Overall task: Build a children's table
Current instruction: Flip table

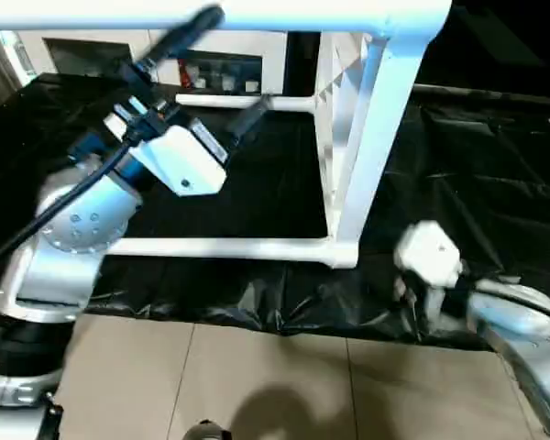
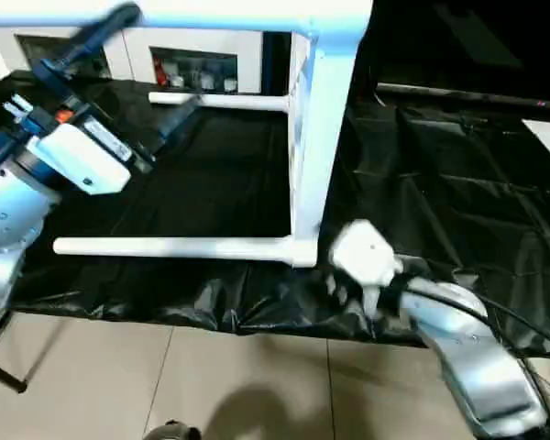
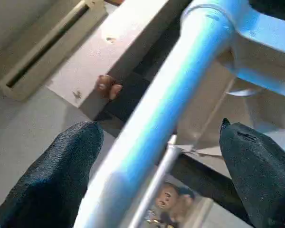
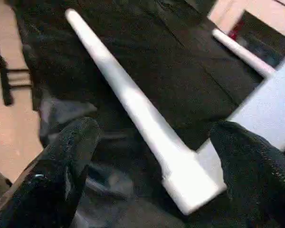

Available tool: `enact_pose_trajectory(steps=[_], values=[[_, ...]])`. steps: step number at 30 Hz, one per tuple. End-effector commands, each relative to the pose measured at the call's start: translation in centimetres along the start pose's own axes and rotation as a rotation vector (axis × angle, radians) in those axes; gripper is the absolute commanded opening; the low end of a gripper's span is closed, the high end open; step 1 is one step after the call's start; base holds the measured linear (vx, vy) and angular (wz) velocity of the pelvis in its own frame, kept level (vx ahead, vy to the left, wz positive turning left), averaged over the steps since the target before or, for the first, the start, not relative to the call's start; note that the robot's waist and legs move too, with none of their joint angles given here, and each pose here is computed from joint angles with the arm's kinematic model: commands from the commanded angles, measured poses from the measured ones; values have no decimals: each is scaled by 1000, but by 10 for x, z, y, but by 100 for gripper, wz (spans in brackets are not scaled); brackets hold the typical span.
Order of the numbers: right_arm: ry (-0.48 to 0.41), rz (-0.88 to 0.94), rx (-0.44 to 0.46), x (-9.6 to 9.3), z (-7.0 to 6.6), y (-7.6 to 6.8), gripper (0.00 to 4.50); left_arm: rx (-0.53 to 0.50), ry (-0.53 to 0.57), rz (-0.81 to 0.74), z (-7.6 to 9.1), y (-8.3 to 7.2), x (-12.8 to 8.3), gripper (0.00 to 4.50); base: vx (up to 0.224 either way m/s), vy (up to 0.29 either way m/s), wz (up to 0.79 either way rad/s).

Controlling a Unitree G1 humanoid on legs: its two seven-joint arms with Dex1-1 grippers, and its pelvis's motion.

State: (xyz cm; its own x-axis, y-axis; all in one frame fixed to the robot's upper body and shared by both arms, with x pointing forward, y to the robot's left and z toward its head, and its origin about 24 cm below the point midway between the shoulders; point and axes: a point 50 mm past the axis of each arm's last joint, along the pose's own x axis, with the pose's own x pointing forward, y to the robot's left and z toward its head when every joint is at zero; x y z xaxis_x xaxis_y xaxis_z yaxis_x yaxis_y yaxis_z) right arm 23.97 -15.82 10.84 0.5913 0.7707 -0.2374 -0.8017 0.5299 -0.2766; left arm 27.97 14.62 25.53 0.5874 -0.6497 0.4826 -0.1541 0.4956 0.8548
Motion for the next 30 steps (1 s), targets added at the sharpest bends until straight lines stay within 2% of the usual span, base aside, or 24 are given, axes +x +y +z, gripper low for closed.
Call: enact_pose_trajectory(steps=[1, 6, 12, 14, 16, 18, 20, 21, 30], values=[[-51, 15, 0, 5, 10, 1, 420, 91, 29, 38, -5, 10, 5, 450, 0, 0, 0], [-123, 42, -13, 19, 23, 8, 420, 183, 159, 31, -28, 14, 10, 450, 0, 0, 0], [-224, 54, 26, 30, 35, 12, 420, 238, 235, 91, -43, 24, 16, 450, 0, 0, 0], [-347, 96, 78, 36, 45, 15, 420, 256, 272, 104, -51, 28, 20, 450, 0, 0, 0], [-376, 96, 90, 38, 50, 15, 420, 267, 293, 116, -54, 30, 21, 450, 0, 0, 0], [-386, 93, 92, 38, 51, 14, 420, 259, 291, 118, -55, 30, 22, 450, 0, 0, 0], [-429, 94, 124, 41, 57, 14, 429, 239, 295, 119, -56, 29, 24, 421, 0, 0, 0], [-444, 98, 139, 43, 59, 14, 429, 233, 295, 119, -56, 29, 25, 421, 0, 0, 0], [-451, 116, 142, 49, 60, 16, 429, 221, 297, 87, -58, 25, 26, 354, 0, 0, 0]])
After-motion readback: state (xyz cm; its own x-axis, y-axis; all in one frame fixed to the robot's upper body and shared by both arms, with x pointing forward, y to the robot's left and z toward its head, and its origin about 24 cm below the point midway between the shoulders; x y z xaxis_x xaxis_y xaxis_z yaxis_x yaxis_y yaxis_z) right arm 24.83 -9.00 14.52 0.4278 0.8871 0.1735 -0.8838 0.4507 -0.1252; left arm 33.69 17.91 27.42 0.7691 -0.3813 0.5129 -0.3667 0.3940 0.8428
